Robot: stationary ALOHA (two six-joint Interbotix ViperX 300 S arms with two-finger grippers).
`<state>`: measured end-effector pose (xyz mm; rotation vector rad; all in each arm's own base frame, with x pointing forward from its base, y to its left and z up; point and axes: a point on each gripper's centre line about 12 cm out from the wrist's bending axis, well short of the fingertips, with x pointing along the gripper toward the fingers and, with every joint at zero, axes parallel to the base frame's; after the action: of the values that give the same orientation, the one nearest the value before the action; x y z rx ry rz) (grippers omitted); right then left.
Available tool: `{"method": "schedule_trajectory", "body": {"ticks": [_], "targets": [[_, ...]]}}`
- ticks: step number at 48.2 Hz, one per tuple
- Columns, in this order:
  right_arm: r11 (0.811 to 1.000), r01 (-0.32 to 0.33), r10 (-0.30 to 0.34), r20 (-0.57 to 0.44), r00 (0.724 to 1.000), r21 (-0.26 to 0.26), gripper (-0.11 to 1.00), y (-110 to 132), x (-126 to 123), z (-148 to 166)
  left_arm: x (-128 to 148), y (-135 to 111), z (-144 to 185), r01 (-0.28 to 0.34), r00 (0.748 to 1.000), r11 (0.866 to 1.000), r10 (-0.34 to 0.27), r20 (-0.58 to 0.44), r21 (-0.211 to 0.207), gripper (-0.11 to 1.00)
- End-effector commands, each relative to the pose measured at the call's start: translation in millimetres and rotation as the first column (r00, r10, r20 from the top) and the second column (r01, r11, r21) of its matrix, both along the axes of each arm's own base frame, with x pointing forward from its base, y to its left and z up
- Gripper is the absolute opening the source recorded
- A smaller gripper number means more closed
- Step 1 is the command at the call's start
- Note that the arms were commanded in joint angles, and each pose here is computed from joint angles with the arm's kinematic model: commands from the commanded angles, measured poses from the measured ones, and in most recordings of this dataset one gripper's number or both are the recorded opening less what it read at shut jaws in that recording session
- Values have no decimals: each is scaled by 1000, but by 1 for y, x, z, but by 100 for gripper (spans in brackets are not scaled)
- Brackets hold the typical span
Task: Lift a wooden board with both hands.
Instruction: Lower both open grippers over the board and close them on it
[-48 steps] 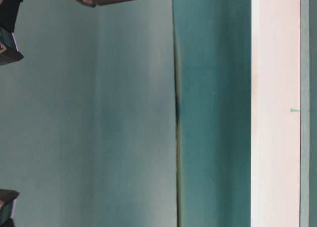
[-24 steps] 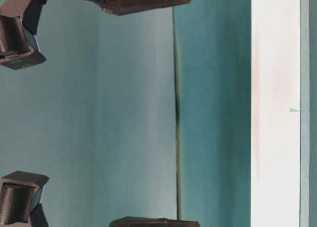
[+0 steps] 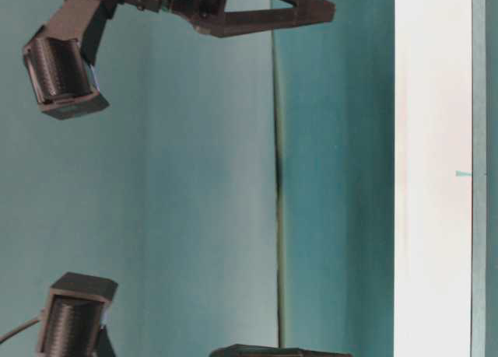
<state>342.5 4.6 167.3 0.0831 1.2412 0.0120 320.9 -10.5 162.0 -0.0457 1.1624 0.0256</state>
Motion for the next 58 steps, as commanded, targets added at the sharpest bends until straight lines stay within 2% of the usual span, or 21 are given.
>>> {"method": "schedule_trajectory", "body": {"ticks": [1, 32, 51, 58], "targets": [[1000, 1, -1, 0, 1000, 0, 95, 1, 2, -5, 2, 0, 0, 1, 1000, 1000, -1, 15, 1, 97], [1000, 5, -5, -33, 999, -10, 95, 0, -3, -58, 10, 2, -45, -6, 1000, 1000, 6, 3, -1, 97], [1000, 13, -13, -19, 1000, -11, 94, -1, 0, -64, 11, 3, -49, -8, 1000, 1000, 8, 8, -2, 96], [1000, 16, -16, -24, 1000, -11, 90, -2, -1, -65, 9, 2, -50, -7, 1000, 1000, 7, 0, -2, 90]]}}
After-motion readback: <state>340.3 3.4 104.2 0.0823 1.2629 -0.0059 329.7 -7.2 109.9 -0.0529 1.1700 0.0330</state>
